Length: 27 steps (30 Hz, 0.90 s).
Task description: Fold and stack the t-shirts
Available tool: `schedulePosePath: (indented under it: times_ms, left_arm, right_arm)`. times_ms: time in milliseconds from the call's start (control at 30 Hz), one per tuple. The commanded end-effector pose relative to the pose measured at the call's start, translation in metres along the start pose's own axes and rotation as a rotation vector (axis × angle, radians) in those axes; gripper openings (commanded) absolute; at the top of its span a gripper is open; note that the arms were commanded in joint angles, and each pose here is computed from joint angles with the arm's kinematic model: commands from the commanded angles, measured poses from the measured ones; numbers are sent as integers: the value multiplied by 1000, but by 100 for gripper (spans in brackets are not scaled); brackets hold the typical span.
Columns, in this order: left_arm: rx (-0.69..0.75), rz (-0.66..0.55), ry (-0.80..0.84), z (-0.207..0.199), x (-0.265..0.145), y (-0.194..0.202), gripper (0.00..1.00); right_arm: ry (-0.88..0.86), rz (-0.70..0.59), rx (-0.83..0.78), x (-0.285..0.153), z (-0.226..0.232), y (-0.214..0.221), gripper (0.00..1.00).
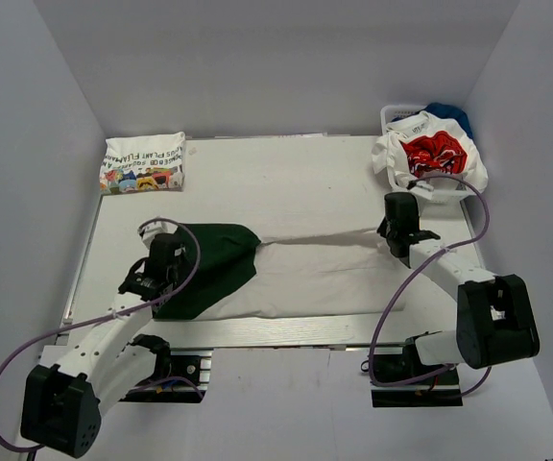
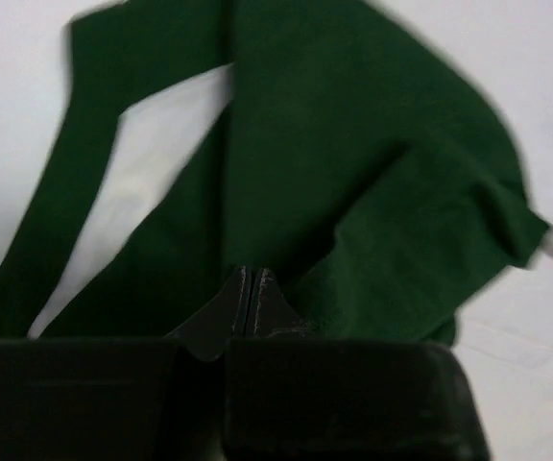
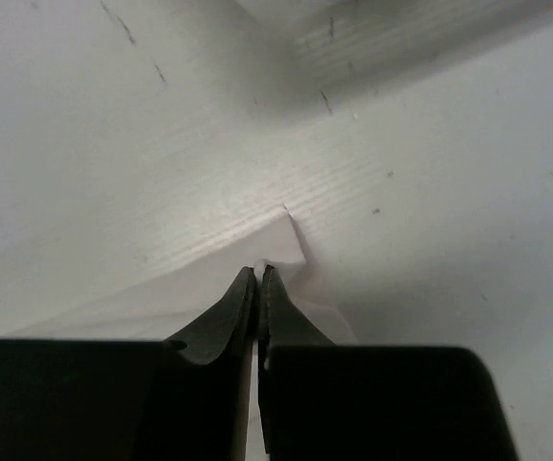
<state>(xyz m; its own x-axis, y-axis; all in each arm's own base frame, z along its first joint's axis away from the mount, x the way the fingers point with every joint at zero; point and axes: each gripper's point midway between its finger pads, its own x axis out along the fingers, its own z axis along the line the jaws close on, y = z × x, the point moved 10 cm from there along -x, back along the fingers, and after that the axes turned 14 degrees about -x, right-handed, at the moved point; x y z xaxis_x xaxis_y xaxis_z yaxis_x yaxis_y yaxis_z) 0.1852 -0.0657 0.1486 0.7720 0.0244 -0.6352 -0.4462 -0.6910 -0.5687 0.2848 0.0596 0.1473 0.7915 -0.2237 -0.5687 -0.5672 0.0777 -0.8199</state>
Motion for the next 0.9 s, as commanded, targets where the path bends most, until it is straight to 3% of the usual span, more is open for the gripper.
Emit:
schedulePosePath:
  times_ms: [0, 233, 267, 300, 333, 367, 400, 433, 467, 600, 667, 733, 867]
  left_arm:
    - [-136, -16, -162, 26, -12, 11, 0]
    - [-201, 17, -310, 42, -19, 20, 0]
    - [-196, 13, -323, 39, -21, 17, 10]
    - [-194, 32, -366, 41, -23, 18, 51]
    - [-186, 32, -386, 41, -24, 16, 79]
    - [-185, 34, -389, 33, -25, 10, 96]
    - [-184, 35, -392, 29, -26, 7, 100]
    - [-184, 24, -366, 19, -28, -1, 100]
    - [-172, 19, -372, 17, -29, -4, 100]
    - [-100, 34, -167, -18, -21, -20, 100]
    - [-76, 103, -63, -35, -14, -20, 100]
    - [-2, 226, -1, -56, 17, -14, 100]
    - [88, 336, -12, -71, 47, -2, 100]
  right_arm:
    - [65, 82, 62, -4, -13, 22, 0]
    - [230, 211, 155, 0, -32, 50, 0]
    - [239, 214, 170, 1, -34, 48, 27]
    - [241, 224, 172, 1, -35, 48, 35]
    - [238, 234, 165, 0, -35, 48, 47]
    - [223, 216, 162, -2, -32, 40, 72]
    - [206, 196, 163, -5, -31, 34, 77]
    - [153, 158, 161, -10, -28, 23, 80]
    - [127, 133, 137, -12, -28, 17, 90]
    - [-104, 24, 74, -32, -11, -12, 90]
    - [-192, 0, 21, -37, 2, -16, 90]
    - [-369, 36, -38, -41, 29, -6, 90]
    - [-404, 82, -55, -37, 41, 6, 90]
